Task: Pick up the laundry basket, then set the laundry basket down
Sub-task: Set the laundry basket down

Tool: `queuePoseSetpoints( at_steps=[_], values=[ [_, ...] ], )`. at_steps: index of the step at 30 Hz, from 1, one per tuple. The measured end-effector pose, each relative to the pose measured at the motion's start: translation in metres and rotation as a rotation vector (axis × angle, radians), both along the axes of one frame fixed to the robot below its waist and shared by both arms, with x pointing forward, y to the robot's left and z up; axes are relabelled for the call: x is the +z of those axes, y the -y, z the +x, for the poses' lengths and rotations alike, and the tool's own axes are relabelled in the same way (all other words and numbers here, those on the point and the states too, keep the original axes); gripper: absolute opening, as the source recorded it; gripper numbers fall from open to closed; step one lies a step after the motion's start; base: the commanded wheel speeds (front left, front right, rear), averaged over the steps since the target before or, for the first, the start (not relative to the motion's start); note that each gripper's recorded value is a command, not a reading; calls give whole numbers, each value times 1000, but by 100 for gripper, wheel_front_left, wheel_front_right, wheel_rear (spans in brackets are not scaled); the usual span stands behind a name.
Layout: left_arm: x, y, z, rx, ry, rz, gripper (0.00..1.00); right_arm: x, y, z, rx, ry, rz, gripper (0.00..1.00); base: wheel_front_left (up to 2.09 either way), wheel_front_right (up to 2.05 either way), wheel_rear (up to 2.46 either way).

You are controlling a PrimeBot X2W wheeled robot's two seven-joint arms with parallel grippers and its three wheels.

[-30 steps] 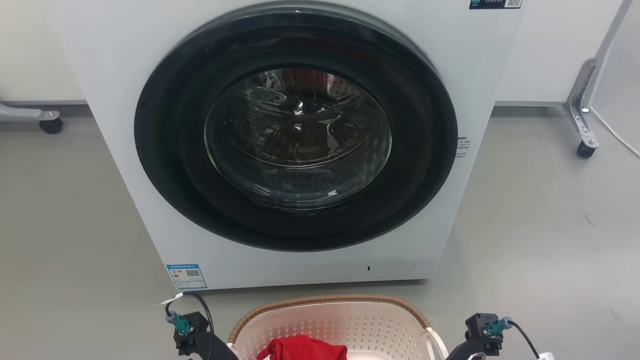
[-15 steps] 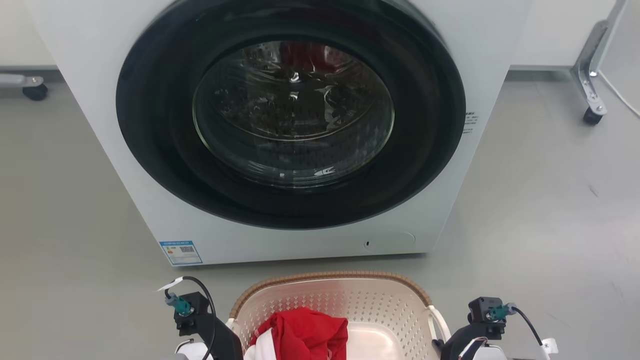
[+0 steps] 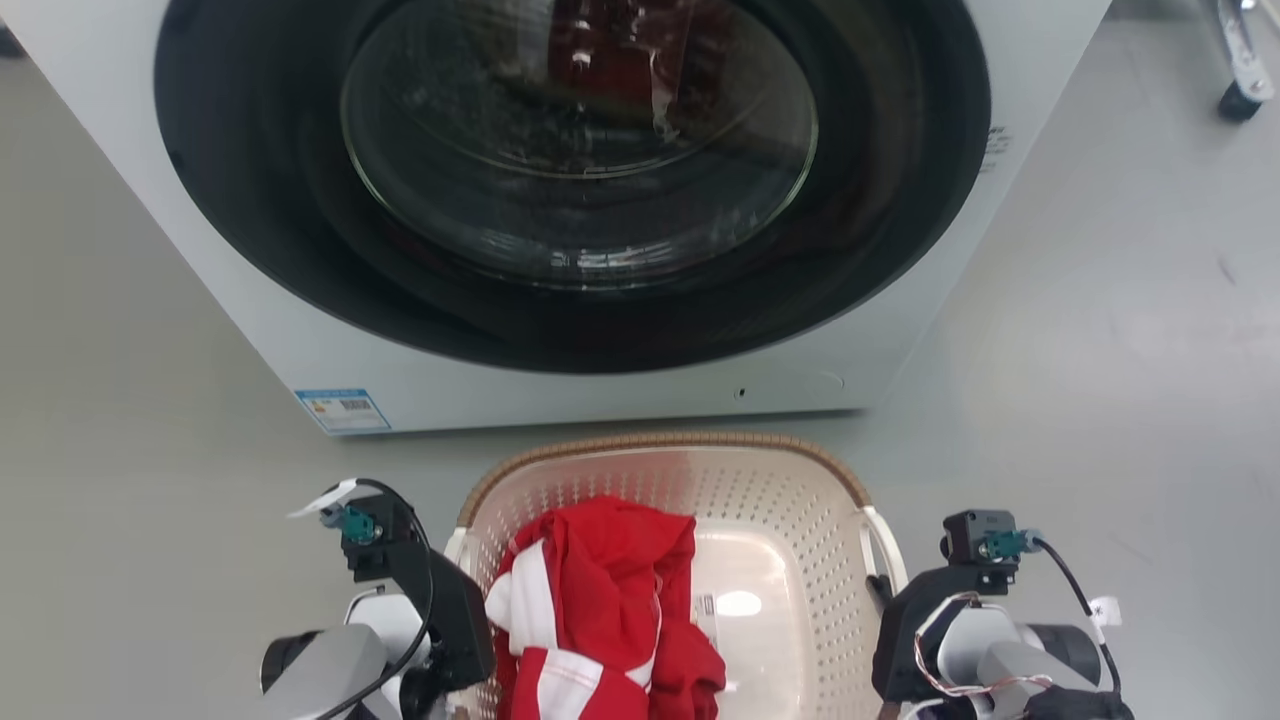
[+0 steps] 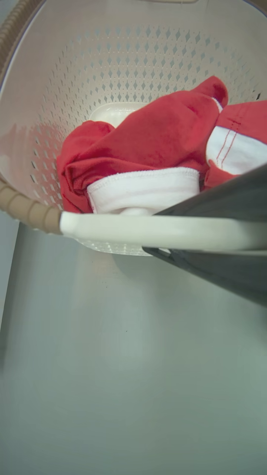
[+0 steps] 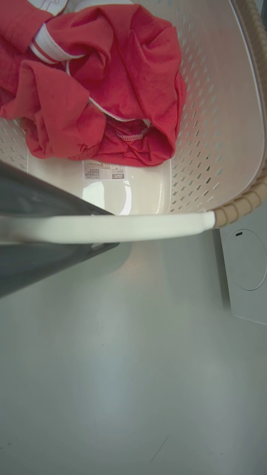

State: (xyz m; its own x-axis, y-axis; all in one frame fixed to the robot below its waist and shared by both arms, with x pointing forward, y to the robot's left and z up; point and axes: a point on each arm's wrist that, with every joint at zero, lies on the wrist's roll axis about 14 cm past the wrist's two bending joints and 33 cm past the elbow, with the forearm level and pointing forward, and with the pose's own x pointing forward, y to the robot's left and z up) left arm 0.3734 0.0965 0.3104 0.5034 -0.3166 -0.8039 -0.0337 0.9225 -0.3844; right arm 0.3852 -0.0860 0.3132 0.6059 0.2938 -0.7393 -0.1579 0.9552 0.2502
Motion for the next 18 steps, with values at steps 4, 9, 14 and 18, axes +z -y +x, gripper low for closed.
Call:
queuePoseSetpoints(
  at_steps=[4,9,14,18],
  values=[
    [-6,0,15,-4,15,8,0,-7,0,15,3,12,-5,0,0,0,0],
    [-17,-2,33,-1,29,17,0,-17,-1,32,3,24,-7,0,0,0,0],
    [-34,-1,40,4,16,17,0,-35,0,41,5,11,-16,0,0,0,0],
    [-46,-2,44,4,9,23,0,-46,0,46,11,5,-21,0,0,0,0]
  ],
)
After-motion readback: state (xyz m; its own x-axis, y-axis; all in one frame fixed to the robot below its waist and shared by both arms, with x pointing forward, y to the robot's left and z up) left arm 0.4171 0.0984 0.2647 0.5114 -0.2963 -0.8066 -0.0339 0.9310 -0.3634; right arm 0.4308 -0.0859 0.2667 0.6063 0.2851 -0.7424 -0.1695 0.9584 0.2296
